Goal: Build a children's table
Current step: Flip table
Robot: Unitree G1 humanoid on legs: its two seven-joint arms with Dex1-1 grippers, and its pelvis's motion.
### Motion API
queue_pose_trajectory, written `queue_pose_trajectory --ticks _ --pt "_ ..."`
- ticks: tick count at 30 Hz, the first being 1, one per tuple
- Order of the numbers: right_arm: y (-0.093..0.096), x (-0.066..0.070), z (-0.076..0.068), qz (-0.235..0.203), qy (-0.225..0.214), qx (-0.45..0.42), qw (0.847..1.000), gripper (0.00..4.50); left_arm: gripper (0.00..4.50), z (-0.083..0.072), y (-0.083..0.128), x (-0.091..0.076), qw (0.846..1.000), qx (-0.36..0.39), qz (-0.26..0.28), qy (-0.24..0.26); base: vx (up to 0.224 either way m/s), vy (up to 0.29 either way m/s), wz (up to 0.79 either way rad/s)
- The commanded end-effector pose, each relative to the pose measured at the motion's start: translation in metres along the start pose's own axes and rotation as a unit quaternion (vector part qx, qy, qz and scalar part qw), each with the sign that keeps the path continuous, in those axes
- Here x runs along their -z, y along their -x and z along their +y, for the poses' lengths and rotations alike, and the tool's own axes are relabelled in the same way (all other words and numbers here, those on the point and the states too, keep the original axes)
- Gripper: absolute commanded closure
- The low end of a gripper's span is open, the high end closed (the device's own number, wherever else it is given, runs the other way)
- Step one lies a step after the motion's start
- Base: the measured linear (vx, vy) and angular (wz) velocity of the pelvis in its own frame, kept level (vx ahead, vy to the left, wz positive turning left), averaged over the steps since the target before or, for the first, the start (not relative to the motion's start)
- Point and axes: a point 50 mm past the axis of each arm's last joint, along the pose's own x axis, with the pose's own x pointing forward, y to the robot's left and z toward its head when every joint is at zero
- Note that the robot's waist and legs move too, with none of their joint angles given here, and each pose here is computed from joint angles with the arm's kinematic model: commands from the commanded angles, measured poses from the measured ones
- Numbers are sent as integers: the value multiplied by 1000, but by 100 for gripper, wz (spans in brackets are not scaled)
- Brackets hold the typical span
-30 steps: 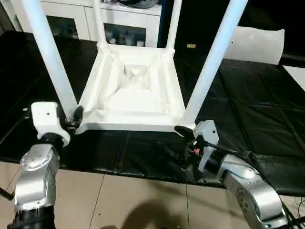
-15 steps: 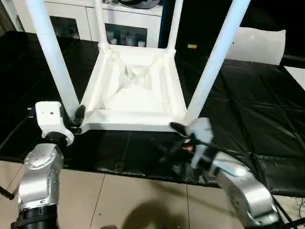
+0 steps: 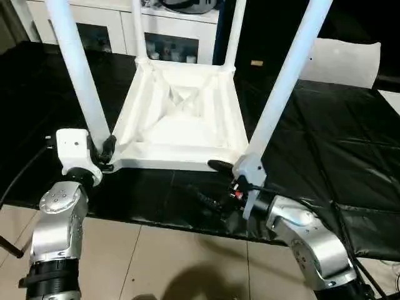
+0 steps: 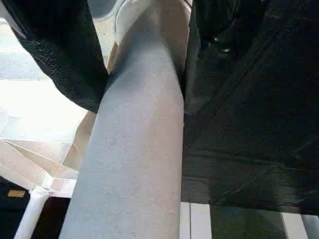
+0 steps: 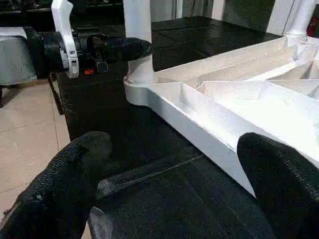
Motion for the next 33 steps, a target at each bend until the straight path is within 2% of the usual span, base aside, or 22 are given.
queue_pose_trajectory --ticks 1,5,7,8,9,10,11,12,13,18,22,24,30,33 --pt "-1 -4 -2 -5 9 -6 1000 0 250 -5 -3 4 1000 8 13 23 0 0 0" --pt "-2 -5 -3 -9 2 -4 1000 0 250 -7 -3 3 998 3 6 64 0 0 0" --pt "-3 -7 -4 -22 -17 4 1000 0 250 -13 -2 0 989 -4 -12 147 0 0 0" --pt "-3 -7 -4 -23 -19 5 1000 0 250 -15 -1 0 987 -3 -14 159 0 0 0" --pt "-4 -8 -5 -27 -27 8 999 0 250 -22 1 0 977 4 -20 211 0 0 0" --pt "-4 -8 -5 -28 -29 9 999 0 250 -24 2 0 975 6 -20 223 0 0 0" --pt "-5 -9 -5 -30 -36 9 999 0 250 -34 6 3 964 18 -17 266 0 0 0" --pt "-5 -9 -5 -30 -38 9 999 0 250 -39 7 4 959 23 -15 281 0 0 0" --pt "-6 -8 -4 -31 -47 9 998 0 250 -47 11 7 957 36 -5 287 0 0 0" --pt "-8 -3 -7 -18 -68 39 997 0 250 -60 14 11 951 59 17 303 0 0 0" --pt "-7 2 -14 -14 -101 84 991 0 250 -63 16 10 949 67 24 308 0 0 0" --pt "-7 4 -20 -20 -134 113 984 0 250 -66 17 8 948 76 30 309 0 0 0" --pt "-7 10 -27 -10 -185 149 971 0 250 -66 17 7 942 73 32 325 0 0 0" --pt "-9 10 -29 -19 -216 154 964 0 250 -65 17 6 940 73 34 332 0 0 0"
